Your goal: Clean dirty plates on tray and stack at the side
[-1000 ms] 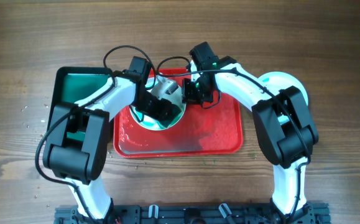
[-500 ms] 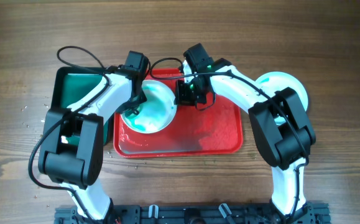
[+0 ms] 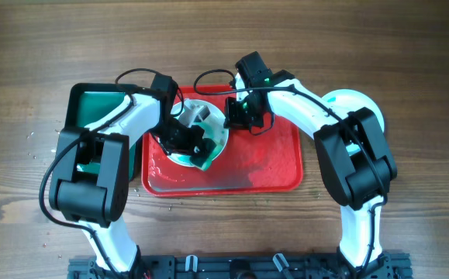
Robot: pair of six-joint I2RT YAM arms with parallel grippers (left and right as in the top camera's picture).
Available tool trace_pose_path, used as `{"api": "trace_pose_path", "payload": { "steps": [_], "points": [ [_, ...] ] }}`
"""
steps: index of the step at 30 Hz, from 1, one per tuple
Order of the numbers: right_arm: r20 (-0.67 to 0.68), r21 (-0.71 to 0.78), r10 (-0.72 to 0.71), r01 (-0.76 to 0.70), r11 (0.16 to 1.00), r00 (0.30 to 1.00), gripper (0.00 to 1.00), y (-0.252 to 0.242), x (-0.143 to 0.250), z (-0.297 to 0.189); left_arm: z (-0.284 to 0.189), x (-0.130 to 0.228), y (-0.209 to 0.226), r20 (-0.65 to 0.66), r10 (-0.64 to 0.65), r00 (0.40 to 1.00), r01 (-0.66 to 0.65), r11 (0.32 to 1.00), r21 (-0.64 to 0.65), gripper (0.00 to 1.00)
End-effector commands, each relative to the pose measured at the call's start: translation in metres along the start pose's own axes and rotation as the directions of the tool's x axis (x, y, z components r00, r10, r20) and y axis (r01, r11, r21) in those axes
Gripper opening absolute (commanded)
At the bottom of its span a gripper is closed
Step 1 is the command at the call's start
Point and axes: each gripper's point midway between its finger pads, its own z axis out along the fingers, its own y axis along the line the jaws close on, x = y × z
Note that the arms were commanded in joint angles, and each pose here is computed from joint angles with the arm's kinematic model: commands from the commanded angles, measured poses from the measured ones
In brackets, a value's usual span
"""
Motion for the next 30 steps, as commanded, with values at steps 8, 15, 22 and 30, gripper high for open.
{"api": "trace_pose_path", "payload": {
  "steps": [8,15,22,30],
  "points": [
    [0.003,0.047,0.015,-0.015,0.999,1.0,0.04,-0.013,0.0,0.007,-0.065,0.023,0.148,0.459,-0.489,0.742,0.659,0.406,-0.633,0.04],
    [0.003,0.046,0.015,-0.015,0.999,1.0,0.04,-0.013,0.0,0.007,-0.084,0.007,0.159,0.609,-0.387,0.692,0.718,0.287,-0.634,0.04],
    [0.004,0.046,0.016,-0.016,0.999,1.0,0.05,-0.013,0.0,0.007,-0.076,-0.06,0.131,0.665,-0.384,0.641,0.744,0.521,-0.417,0.04],
    [0.046,0.034,0.034,-0.035,0.999,0.998,0.4,-0.009,-0.011,0.014,-0.187,-0.083,0.059,0.794,-0.256,0.552,0.718,0.63,-0.296,0.07]
  ]
}}
